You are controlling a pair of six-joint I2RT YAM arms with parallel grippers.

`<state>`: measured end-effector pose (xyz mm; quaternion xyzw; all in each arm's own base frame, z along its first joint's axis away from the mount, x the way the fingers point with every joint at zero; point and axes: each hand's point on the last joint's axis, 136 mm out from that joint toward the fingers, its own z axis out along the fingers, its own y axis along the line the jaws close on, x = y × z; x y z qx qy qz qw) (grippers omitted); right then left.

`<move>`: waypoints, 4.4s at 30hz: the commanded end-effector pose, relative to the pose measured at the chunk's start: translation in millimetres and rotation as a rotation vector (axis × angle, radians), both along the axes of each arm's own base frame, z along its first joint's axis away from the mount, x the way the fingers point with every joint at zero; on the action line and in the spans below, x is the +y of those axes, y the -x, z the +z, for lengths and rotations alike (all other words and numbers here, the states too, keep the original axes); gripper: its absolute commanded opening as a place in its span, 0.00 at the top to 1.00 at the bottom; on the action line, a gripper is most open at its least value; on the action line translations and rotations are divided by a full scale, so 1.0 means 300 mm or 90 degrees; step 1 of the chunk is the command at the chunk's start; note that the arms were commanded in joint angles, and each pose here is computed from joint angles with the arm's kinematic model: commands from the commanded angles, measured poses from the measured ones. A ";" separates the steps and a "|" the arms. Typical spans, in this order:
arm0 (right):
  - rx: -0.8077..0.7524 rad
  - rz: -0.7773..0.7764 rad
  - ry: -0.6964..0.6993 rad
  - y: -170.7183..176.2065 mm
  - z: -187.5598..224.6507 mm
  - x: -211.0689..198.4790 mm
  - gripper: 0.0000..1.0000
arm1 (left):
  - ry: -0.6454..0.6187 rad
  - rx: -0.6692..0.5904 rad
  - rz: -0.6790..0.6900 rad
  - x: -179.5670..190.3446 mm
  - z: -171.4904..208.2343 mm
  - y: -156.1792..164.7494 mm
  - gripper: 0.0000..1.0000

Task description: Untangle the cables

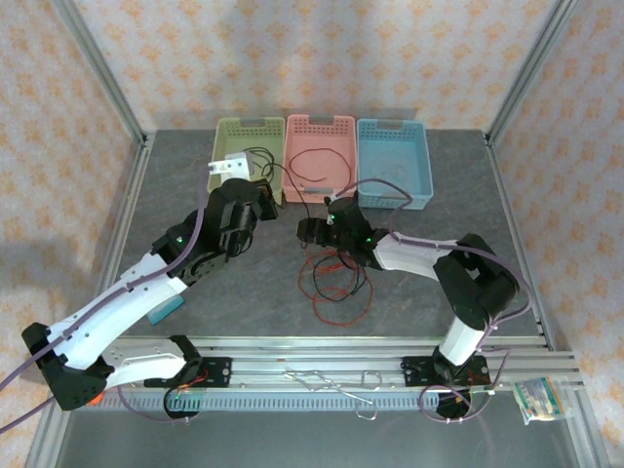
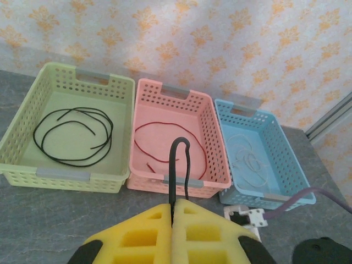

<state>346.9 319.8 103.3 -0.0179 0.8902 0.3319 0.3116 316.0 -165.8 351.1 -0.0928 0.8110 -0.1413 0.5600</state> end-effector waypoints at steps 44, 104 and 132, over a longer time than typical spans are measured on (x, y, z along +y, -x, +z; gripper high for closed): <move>-0.219 -0.158 -0.037 0.109 0.435 -0.314 0.08 | 0.004 -0.126 0.048 0.033 0.388 -0.087 1.00; -0.186 -0.245 0.055 -0.361 0.524 -0.369 0.01 | 0.155 0.028 -0.119 -0.348 -0.181 -0.975 1.00; -0.237 -0.245 0.041 -0.314 0.647 -0.401 0.01 | 0.100 -0.047 -0.130 -0.246 0.096 -0.865 1.00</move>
